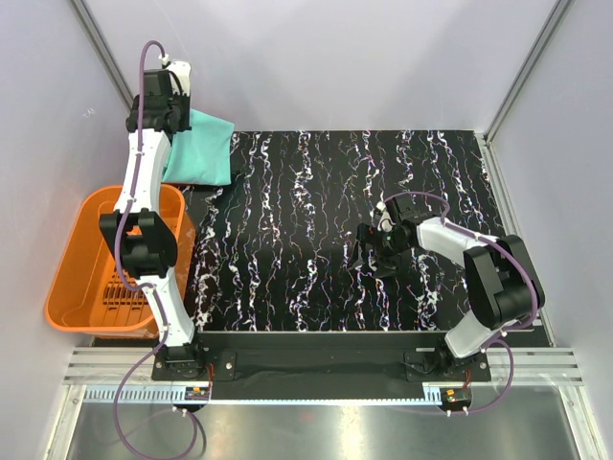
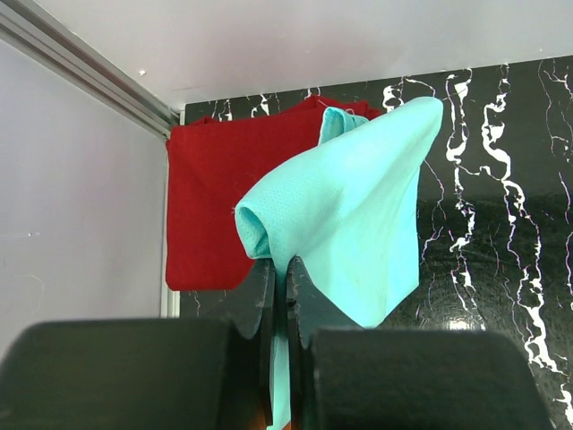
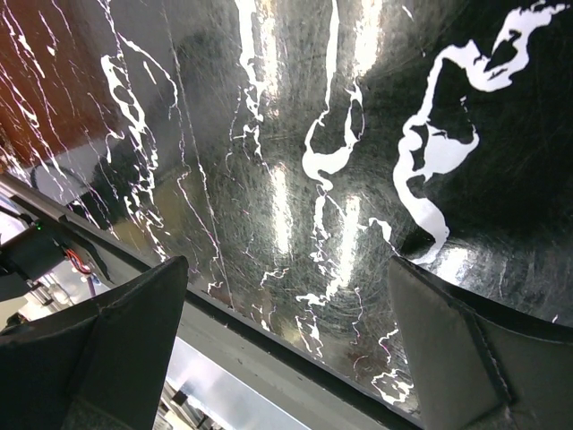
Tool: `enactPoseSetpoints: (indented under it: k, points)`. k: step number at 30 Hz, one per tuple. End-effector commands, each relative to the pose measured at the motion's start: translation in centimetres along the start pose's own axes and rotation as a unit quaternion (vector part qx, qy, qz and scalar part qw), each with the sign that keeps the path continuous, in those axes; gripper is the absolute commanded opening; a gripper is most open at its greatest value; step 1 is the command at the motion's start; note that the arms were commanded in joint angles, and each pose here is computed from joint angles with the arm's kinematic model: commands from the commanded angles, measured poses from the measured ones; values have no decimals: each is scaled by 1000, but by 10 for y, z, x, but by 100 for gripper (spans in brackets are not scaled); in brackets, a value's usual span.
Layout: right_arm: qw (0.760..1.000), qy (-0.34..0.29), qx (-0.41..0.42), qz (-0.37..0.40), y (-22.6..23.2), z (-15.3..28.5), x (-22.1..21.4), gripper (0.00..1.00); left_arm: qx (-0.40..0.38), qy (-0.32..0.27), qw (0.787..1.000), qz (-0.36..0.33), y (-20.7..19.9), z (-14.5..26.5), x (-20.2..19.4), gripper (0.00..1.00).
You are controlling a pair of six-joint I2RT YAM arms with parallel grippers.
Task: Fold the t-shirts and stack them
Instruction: Neatly place the folded tshirt to the corner
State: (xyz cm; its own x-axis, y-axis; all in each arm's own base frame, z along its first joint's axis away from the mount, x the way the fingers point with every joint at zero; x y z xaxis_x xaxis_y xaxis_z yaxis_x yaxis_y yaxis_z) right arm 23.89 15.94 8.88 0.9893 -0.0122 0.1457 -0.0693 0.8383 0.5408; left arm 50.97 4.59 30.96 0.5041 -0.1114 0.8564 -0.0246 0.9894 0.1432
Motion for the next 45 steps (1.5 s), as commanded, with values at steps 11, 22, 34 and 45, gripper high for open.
enactPoseSetpoints:
  k: [11,22,34,45]
  points:
    - [1000,-12,11,16,4,-1,13,100,24,-75,997,2,30,13,37,0]
    - [1000,-7,10,14,2,-5,12,100,8,-62,998,8,31,-14,30,0]
    - [1000,4,7,8,-2,-13,15,100,17,-57,998,12,32,-53,22,0]
    - [1000,11,3,2,-5,-18,15,100,49,-56,997,12,45,-86,6,0]
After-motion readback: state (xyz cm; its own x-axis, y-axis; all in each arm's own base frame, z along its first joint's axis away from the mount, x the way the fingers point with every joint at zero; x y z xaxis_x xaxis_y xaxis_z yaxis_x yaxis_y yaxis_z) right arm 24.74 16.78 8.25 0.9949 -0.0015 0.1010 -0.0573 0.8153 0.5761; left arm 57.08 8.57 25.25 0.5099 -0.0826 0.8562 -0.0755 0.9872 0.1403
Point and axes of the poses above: each gripper's point midway between its finger pads, its own z axis back along the fingers, its own y axis along the line the jaws close on, x = y × z, the point moved 6 cm from there along z, back along the fingers, and after that the axes turned 4 degrees about z, right-handed, at the moved point
